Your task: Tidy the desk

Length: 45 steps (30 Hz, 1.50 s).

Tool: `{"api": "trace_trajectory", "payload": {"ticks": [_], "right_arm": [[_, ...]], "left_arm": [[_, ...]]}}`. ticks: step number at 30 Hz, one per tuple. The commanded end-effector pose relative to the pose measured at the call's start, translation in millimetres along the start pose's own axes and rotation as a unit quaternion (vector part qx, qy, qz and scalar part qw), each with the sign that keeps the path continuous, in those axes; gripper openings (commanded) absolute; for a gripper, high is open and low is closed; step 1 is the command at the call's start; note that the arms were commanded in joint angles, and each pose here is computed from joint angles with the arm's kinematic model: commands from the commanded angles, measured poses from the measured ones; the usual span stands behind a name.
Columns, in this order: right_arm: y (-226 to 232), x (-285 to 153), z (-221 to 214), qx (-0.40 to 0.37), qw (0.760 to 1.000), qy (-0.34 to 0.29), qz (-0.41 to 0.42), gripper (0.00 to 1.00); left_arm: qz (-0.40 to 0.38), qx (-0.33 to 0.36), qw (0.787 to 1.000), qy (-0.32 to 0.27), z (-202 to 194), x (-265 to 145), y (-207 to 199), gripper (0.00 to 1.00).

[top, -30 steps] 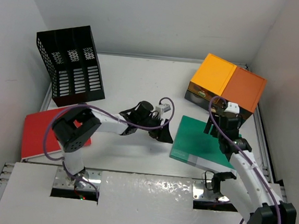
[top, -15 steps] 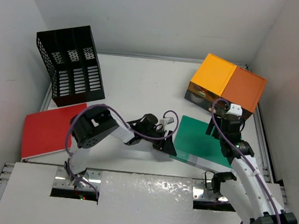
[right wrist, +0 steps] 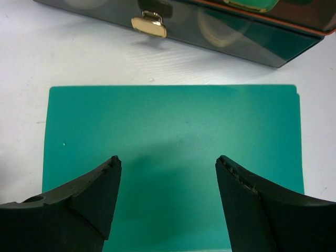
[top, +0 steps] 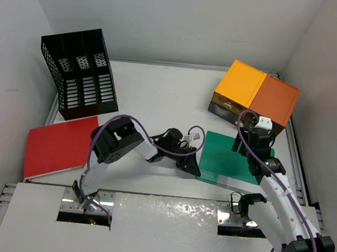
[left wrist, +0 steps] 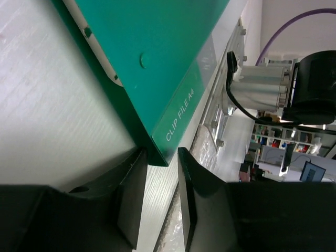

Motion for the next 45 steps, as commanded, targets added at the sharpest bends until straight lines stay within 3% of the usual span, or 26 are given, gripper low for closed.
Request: {"api": "trace_trajectory", "payload": {"ticks": [1,17,21,25,32,38,45], "right_arm": [[2.3,4.2,2.2,0.0,1.0,-0.002,0.004,0.71],[1.5,10.3,-4.3,-0.012,1.0,0.01,0.001,0.7],[0.7,11.3,-6.0,-0.015,1.0,0.014,-0.002,0.7],[1.3,12.1,-6.4,-0.012,1.0,0.013,0.001,0.7],[7.4,10.2,-5.6,-0.038,0.998,0.029,0.039,0.7],[23.6,-3.0,5.1,-0.081,0.987,0.031,0.137,0.67],[36.8,-20.7,1.3,-0.2,0.966,0.037,0.16,0.67]], "left_arm": [[0.005,-0.006,1.0,0.011,0.7,8.0,4.6,0.28],[0.026,0.007,1.0,-0.012,43.7,19.4,19.6,0.35],[0.024,0.006,1.0,-0.004,44.1,25.6,20.4,0.3],[0.022,-0.004,1.0,0.006,42.0,28.9,23.5,0.0],[0.019,-0.01,1.0,0.013,49.3,25.3,15.6,0.0],[0.028,0.019,0.999,-0.006,70.0,6.7,5.8,0.0],[0.009,0.038,0.999,-0.02,82.7,-10.5,-0.8,0.0]]}}
Point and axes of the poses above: each gripper's point midway between its finger pads, its own x axis out along the fingers, its own y axis along the line the jaws close on, z = x × y, the point moved 8 cm from there along -x, back along the fingers, and after that the axes turned 8 degrees about x, right-handed, at the moved point
